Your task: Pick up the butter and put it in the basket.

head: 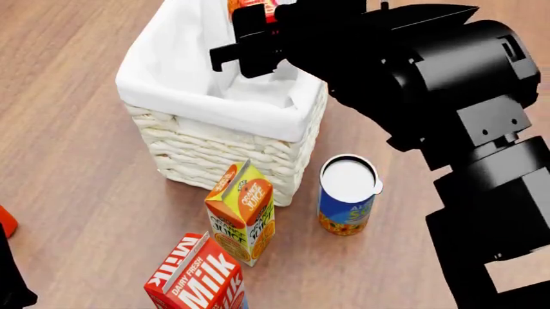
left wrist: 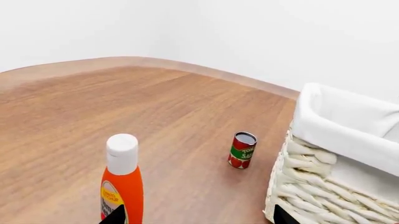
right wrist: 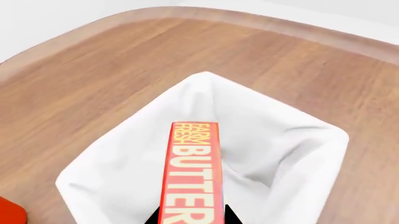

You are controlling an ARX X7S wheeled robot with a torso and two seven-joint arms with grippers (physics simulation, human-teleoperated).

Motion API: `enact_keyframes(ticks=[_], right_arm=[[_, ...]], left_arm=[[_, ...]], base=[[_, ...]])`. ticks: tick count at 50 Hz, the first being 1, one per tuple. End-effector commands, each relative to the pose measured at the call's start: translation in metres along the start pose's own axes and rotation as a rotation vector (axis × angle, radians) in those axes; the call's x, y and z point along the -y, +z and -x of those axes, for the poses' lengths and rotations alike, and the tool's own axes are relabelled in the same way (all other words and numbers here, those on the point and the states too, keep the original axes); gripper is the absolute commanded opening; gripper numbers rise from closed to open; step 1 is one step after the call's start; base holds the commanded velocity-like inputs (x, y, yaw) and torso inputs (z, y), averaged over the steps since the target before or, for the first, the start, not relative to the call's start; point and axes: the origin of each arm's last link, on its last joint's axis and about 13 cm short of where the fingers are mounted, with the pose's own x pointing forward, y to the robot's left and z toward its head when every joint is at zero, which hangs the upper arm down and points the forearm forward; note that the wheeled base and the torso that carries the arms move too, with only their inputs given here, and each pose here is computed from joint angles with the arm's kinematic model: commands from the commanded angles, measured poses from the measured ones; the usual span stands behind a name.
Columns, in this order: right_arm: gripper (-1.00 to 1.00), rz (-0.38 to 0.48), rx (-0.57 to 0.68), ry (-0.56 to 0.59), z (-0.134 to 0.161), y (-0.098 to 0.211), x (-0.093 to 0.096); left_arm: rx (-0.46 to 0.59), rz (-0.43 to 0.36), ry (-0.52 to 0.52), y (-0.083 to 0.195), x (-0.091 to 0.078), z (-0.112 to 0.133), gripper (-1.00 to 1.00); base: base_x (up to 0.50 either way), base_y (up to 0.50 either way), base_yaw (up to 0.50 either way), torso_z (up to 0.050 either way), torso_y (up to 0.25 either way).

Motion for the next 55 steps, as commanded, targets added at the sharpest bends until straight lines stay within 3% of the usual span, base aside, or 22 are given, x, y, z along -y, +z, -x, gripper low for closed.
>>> enact_keyframes(ticks=[1, 55], right_arm=[[-1.00, 0.029, 0.020, 0.054, -0.005, 0.009, -0.006], [-1.00, -0.004, -0.069, 0.018, -0.022, -0.001, -0.003]], left_arm=[[-0.001, 0.003, 0.002, 0.001, 0.000, 0.000, 1.00], [0.003, 0.006, -0.003, 0.004, 0.002, 0.006, 1.00]], base=[[0.00, 0.00, 0.00, 0.010, 0.010], [0.00, 0.00, 0.00, 0.000, 0.001]])
